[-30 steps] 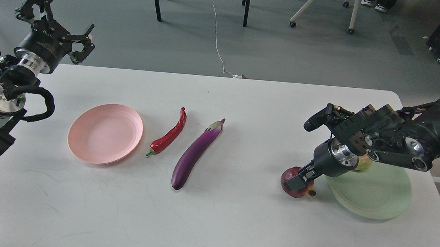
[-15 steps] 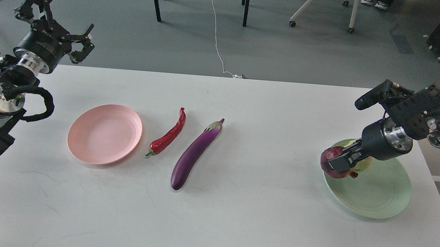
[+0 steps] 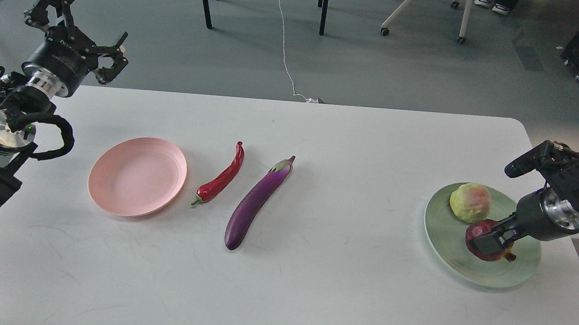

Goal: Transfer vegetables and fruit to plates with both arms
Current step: 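Place the red fruit on the green plate beside the peach, then release the red fruit and raise the right gripper away, then reach the left gripper to the purple eggplant and grasp it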

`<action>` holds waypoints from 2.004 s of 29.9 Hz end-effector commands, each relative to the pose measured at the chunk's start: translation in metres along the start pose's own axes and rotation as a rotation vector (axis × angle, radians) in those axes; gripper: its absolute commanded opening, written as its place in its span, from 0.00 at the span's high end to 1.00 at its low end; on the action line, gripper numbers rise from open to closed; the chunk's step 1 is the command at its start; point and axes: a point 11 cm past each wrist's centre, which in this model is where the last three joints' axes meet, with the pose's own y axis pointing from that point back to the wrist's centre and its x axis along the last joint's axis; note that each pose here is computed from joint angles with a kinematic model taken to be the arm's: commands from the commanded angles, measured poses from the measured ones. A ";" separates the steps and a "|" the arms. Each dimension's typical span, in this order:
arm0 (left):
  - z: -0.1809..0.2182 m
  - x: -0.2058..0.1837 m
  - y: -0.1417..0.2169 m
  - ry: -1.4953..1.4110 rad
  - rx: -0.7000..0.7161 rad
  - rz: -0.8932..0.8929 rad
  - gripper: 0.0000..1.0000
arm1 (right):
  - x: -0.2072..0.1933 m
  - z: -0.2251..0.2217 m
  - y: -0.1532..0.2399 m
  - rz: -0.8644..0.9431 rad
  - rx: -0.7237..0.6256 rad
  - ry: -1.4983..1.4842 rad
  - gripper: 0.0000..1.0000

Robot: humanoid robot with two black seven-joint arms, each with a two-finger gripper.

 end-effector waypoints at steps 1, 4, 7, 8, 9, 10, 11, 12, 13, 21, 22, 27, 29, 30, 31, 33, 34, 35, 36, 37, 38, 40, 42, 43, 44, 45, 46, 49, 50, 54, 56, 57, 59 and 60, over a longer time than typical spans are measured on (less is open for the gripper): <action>0.000 0.001 0.000 -0.003 0.003 0.003 0.02 | 0.006 0.000 0.002 0.027 -0.001 -0.009 0.04; 0.001 0.001 0.000 0.000 -0.002 0.002 0.02 | 0.016 0.000 0.008 0.075 0.009 -0.026 0.03; 0.007 0.003 0.002 -0.004 -0.012 0.005 0.02 | 0.033 -0.003 0.017 0.157 0.040 -0.079 0.02; 0.011 0.004 0.002 -0.009 -0.017 0.007 0.02 | 0.043 -0.004 0.023 0.200 0.053 -0.101 0.02; 0.011 0.004 0.003 -0.013 -0.014 0.009 0.02 | 0.058 -0.006 0.030 0.262 0.075 -0.133 0.02; 0.011 0.004 0.002 -0.016 -0.010 0.007 0.02 | 0.074 -0.004 0.039 0.328 0.087 -0.167 0.02; 0.010 0.003 0.001 -0.021 -0.005 0.004 0.02 | 0.089 0.001 0.048 0.395 0.096 -0.207 0.02; 0.009 0.000 0.000 -0.023 0.003 -0.002 0.02 | 0.100 0.006 0.055 0.453 0.105 -0.250 0.02; 0.005 -0.001 -0.001 -0.032 0.023 -0.007 0.02 | 0.106 0.010 0.053 0.490 0.116 -0.287 0.02; -0.015 -0.021 -0.012 -0.333 0.255 -0.093 0.02 | 0.158 0.017 0.031 0.856 0.252 -0.526 0.01; -0.015 -0.021 -0.012 -0.334 0.255 -0.093 0.02 | 0.158 0.017 0.031 0.858 0.252 -0.526 0.01; -0.022 -0.058 -0.024 -0.631 0.333 -0.245 0.02 | 0.162 0.035 0.023 1.092 0.440 -0.897 0.01; -0.035 -0.074 -0.025 -0.713 0.361 -0.315 0.02 | 0.159 0.040 0.027 1.166 0.547 -1.015 0.01; -0.045 -0.082 -0.025 -0.758 0.383 -0.352 0.02 | 0.155 0.042 0.028 1.203 0.610 -1.090 0.00; -0.055 -0.088 -0.025 -0.798 0.403 -0.383 0.02 | 0.151 0.044 0.027 1.229 0.663 -1.155 0.00; -0.080 -0.101 -0.025 -0.903 0.452 -0.455 0.02 | 0.140 0.050 0.021 1.267 0.746 -1.299 0.00; -0.099 -0.110 -0.023 -0.971 0.484 -0.506 0.02 | 0.133 0.056 0.021 1.291 0.782 -1.377 0.00; -0.111 -0.117 -0.022 -1.015 0.502 -0.542 0.02 | 0.128 0.060 0.020 1.305 0.799 -1.423 0.00; -0.123 -0.124 -0.019 -1.081 0.526 -0.588 0.02 | 0.122 0.064 0.017 1.318 0.821 -1.481 0.00; -0.133 -0.127 -0.015 -1.163 0.554 -0.633 0.02 | 0.116 0.069 0.017 1.331 0.850 -1.536 0.00; -0.141 -0.128 -0.010 -1.231 0.578 -0.670 0.03 | 0.109 0.074 0.018 1.341 0.882 -1.582 0.00; -0.155 -0.130 -0.003 -1.380 0.598 -0.720 0.04 | 0.096 0.086 0.024 1.360 0.973 -1.671 0.00; -0.166 -0.134 0.001 -1.493 0.584 -0.764 0.05 | 0.087 0.089 0.025 1.360 1.082 -1.741 0.00; -0.171 -0.135 0.003 -1.553 0.577 -0.796 0.06 | 0.083 0.090 0.025 1.364 1.140 -1.778 0.01; -0.176 -0.135 0.005 -1.603 0.573 -0.818 0.06 | 0.078 0.093 0.026 1.373 1.176 -1.802 0.00; -0.180 -0.134 0.007 -1.659 0.570 -0.839 0.08 | 0.073 0.096 0.028 1.386 1.209 -1.824 0.01; -0.185 -0.133 0.010 -1.718 0.572 -0.866 0.09 | 0.068 0.100 0.030 1.400 1.230 -1.842 0.00; -0.199 -0.141 0.022 -1.853 0.555 -0.979 0.14 | 0.054 0.103 0.024 1.408 1.222 -1.873 0.01; -0.203 -0.144 0.027 -1.892 0.546 -1.019 0.18 | 0.051 0.103 0.022 1.407 1.219 -1.878 0.01; -0.228 -0.140 0.047 -2.037 0.561 -1.155 0.28 | 0.043 0.110 0.027 1.425 1.197 -1.876 0.01; -0.234 -0.134 0.052 -2.110 0.561 -1.192 0.28 | 0.040 0.115 0.033 1.444 1.193 -1.870 0.01; -0.237 -0.133 0.053 -2.132 0.554 -1.206 0.28 | 0.039 0.118 0.038 1.458 1.194 -1.866 0.01; -0.244 -0.134 0.057 -2.132 0.556 -1.217 0.28 | 0.037 0.121 0.042 1.474 1.195 -1.863 0.01; -0.247 -0.132 0.060 -2.126 0.565 -1.218 0.28 | 0.037 0.121 0.043 1.477 1.198 -1.863 0.01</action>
